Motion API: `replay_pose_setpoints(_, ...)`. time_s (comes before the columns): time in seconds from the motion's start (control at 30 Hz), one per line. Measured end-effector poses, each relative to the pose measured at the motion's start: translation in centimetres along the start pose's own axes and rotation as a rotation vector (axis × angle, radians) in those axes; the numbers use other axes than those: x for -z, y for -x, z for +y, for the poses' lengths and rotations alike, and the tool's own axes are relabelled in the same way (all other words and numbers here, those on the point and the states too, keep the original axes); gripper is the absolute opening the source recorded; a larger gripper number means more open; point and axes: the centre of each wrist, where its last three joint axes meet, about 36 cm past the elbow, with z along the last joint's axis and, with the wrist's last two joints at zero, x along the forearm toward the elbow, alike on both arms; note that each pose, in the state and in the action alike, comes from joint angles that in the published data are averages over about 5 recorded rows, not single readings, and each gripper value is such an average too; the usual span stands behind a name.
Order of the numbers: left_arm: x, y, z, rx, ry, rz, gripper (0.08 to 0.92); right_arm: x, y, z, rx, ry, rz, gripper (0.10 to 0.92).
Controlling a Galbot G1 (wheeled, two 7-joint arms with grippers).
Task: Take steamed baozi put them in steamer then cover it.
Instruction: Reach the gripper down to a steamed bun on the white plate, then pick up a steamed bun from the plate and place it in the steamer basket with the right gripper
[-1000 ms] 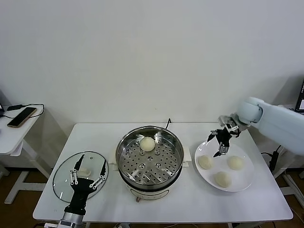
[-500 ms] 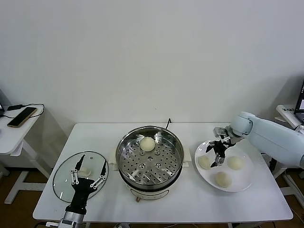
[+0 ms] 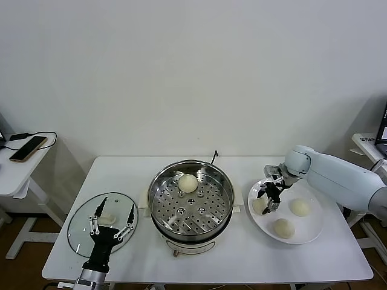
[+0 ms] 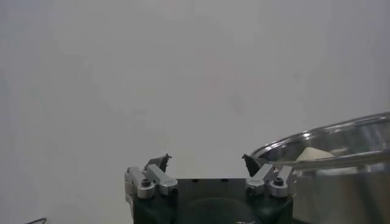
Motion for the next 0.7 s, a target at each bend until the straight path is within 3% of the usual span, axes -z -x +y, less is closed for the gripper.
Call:
replay_pose_setpoints(0.3,0.0,-0.1,0.6,-0.006,0.014,-0.002,0.823,1.2,-4.1,-0.7,0.003,-0.046,0.025,0.632)
replay_pose_setpoints(0.7,0.6,0.4,0.4,-0.023,0.008,-0.027,0.823,10.8,-16.5,-2.7,-0.022,-0.208,0.034,0.611)
